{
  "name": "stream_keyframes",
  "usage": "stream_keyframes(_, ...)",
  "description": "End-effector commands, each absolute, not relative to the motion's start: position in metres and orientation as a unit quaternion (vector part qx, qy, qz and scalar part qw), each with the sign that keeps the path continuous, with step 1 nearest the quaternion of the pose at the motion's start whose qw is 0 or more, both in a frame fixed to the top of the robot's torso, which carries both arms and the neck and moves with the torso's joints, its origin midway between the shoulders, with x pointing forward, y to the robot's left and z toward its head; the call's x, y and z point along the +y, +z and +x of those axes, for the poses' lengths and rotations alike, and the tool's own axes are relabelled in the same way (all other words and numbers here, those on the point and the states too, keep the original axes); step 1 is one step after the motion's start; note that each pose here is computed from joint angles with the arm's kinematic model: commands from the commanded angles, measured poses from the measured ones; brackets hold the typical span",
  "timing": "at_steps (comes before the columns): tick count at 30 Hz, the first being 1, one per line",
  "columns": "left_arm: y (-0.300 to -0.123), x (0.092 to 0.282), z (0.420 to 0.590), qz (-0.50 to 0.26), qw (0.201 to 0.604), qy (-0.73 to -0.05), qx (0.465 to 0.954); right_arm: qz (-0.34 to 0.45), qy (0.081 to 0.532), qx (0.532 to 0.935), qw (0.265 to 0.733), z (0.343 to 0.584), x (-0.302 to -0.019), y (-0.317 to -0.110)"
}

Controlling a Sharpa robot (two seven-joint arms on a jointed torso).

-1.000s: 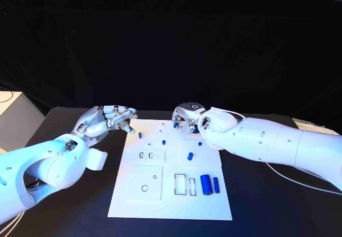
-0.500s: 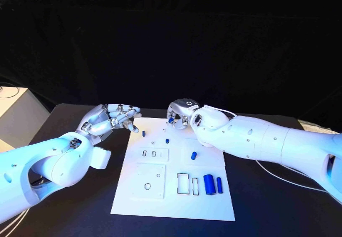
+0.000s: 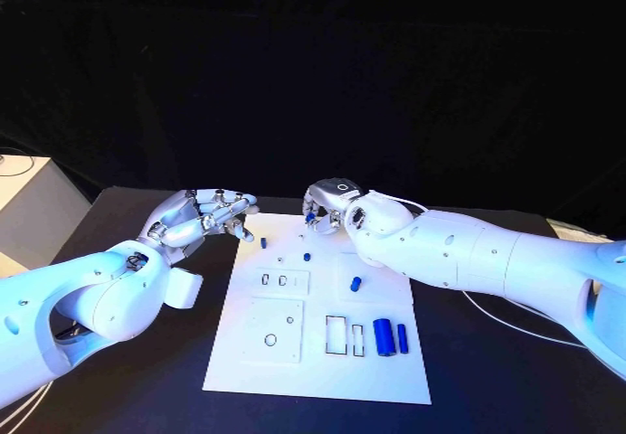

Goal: Assemble the parts on the task board

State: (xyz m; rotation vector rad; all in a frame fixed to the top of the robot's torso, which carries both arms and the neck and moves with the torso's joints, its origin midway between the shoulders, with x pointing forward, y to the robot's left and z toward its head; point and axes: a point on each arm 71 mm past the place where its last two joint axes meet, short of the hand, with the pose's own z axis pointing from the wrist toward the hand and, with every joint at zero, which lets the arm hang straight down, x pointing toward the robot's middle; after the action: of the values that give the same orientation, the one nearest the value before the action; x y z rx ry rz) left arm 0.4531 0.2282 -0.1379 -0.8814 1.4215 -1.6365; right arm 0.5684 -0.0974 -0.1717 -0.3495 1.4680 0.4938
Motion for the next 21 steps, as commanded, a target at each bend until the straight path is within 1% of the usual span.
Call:
stream_keyframes(1,-0.1359,0.2253,0.4525,-0.34,0.384,-0.651,0.56,-0.169,0.223,0.66,0.697,0.5676,-0.0956,-0.1728)
stream_keyframes(21,-0.135,0.2257,0.4531,-0.34,0.385,-0.651,0.559,-0.178,0.223,0.673,0.683,0.5662,-0.0902,-0.1762)
